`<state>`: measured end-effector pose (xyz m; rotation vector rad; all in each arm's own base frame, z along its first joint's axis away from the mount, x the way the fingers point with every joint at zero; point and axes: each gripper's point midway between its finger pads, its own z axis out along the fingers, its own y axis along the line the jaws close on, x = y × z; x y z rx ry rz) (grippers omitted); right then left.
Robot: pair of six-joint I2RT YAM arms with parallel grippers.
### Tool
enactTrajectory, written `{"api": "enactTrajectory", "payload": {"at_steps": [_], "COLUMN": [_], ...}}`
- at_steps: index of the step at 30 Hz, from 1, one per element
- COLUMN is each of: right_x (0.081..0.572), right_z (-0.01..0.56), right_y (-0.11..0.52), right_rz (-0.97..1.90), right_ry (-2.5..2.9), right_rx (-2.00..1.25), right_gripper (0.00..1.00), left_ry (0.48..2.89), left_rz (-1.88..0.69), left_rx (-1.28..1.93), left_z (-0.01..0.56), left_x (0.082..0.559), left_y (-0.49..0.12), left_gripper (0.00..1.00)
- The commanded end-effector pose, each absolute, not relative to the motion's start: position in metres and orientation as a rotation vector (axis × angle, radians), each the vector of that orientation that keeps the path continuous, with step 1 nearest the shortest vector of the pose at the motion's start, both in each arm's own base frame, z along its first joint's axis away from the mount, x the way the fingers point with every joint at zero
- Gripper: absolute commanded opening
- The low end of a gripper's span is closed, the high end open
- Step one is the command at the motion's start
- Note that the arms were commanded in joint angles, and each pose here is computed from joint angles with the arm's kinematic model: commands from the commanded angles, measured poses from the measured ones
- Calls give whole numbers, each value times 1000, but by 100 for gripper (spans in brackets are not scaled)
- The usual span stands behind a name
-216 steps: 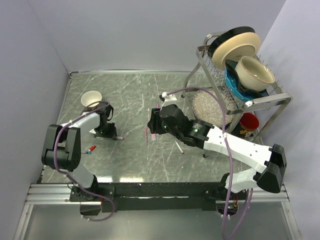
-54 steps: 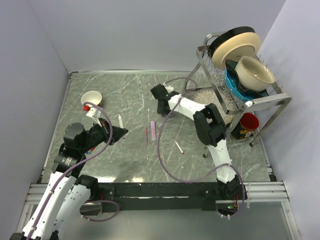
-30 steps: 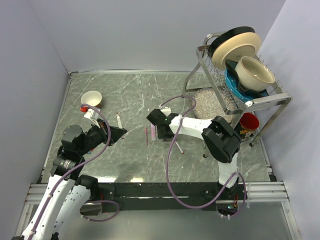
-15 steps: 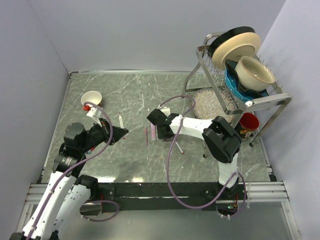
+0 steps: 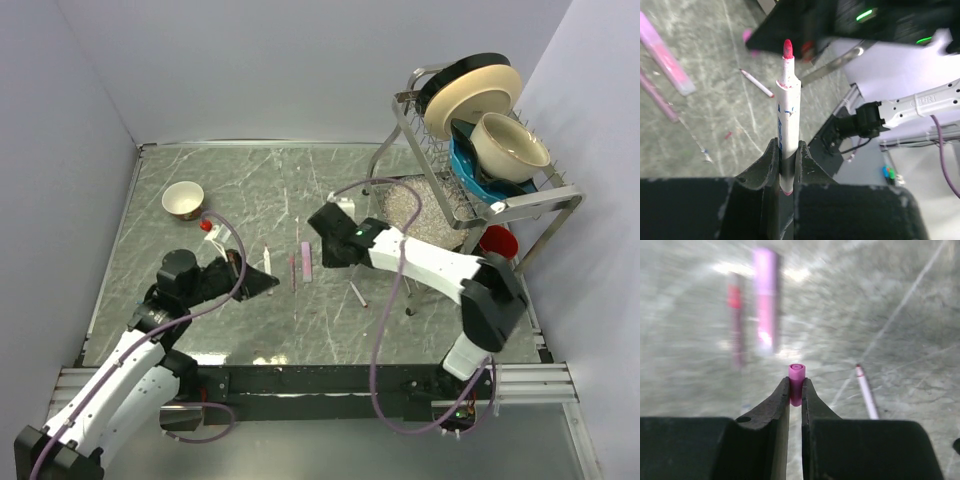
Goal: Insert the pens into the pen caps
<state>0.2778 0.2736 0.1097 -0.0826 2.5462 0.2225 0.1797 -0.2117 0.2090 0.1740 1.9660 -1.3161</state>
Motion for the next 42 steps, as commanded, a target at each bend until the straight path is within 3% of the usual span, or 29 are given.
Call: {"api": "enactTrajectory", "payload": {"at_steps": [1, 8, 14, 42], "right_x": [281, 278, 275, 261], "right_z": [196, 269, 294, 290], "right_y": [302, 329, 348, 381], "right_rz": [528, 840, 986, 957], "right_ry": [2364, 2174, 2107, 2133], "right_rx": [-7, 40, 35, -61], "right_gripper": [0, 0, 0, 0], "left_ry": [1840, 1790, 1799, 1812], "left_rz": [-1452, -1558, -1576, -1573], "left_rx": [200, 233, 242, 260], "left_z": [231, 235, 235, 232], "left_x": [177, 170, 171, 173], "left_y": [-226, -235, -239, -243], "left_gripper": [1, 1, 1, 1]}}
